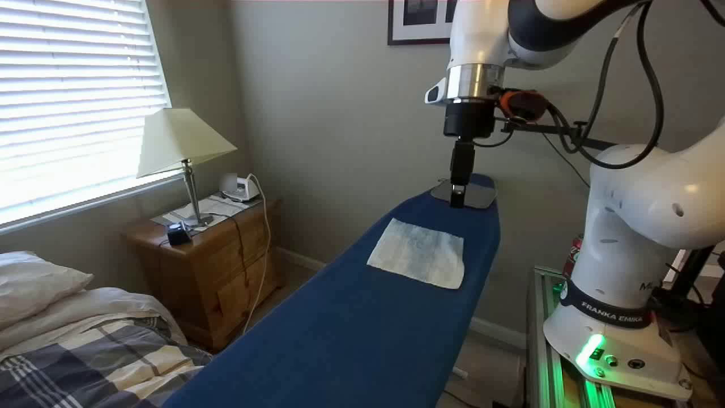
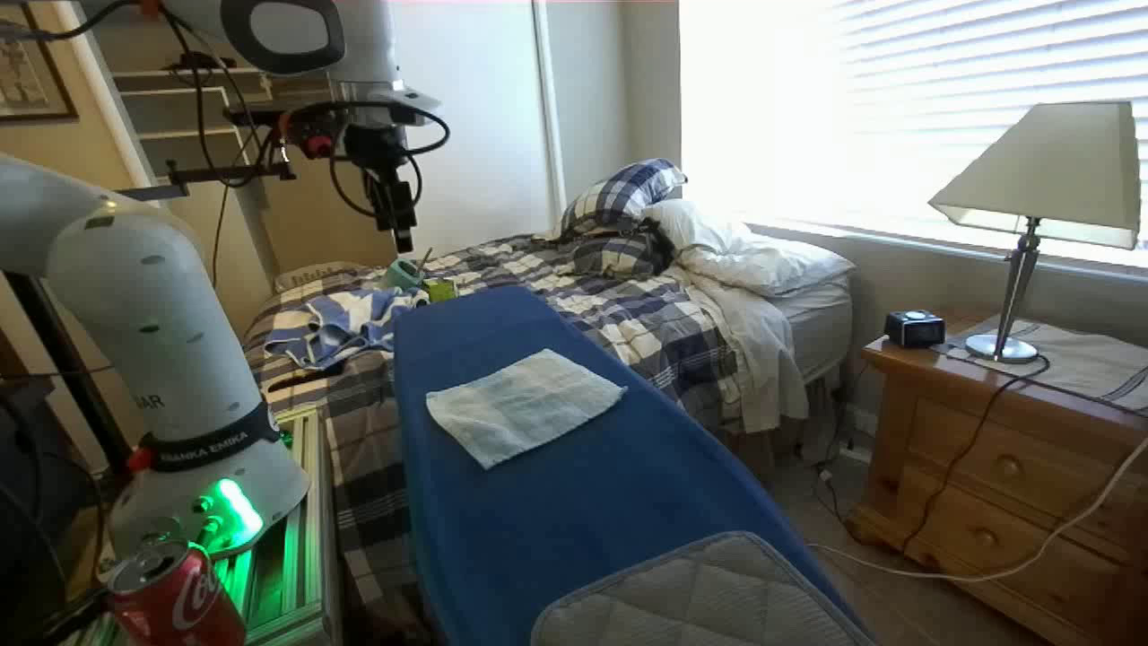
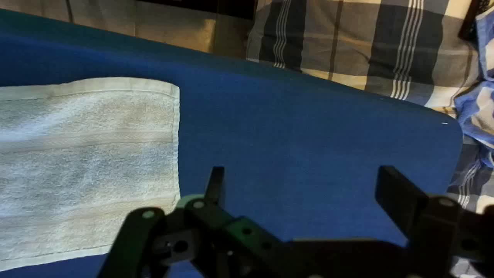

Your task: Fold the light blue cloth into a triangular shape

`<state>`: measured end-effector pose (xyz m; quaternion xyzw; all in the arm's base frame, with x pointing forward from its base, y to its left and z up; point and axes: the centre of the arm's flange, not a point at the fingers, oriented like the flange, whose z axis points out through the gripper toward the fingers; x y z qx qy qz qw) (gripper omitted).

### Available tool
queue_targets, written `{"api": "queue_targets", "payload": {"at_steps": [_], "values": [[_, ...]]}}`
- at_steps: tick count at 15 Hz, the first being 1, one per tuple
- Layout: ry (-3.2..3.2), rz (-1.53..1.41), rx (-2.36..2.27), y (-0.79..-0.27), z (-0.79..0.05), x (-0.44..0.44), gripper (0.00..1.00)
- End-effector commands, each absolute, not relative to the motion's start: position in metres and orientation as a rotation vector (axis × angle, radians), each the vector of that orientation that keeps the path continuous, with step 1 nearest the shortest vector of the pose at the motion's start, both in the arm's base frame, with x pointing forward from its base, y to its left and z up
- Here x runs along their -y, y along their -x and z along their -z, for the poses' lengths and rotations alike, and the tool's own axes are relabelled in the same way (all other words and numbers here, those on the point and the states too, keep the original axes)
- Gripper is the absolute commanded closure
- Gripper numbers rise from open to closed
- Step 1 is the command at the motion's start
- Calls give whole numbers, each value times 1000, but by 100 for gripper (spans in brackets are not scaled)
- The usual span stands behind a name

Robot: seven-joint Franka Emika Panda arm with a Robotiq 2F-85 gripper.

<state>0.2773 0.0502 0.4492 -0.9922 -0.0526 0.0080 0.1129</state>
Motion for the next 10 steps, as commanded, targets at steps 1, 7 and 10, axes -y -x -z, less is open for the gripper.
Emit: {"api": "queue_targets", "payload": {"at_steps": [1, 7, 10], "values": [[2911, -26, 154, -277, -448, -50, 0], [2912, -34, 153, -278, -447, -50, 0], [2912, -34, 153, -278, -447, -50, 0]]}}
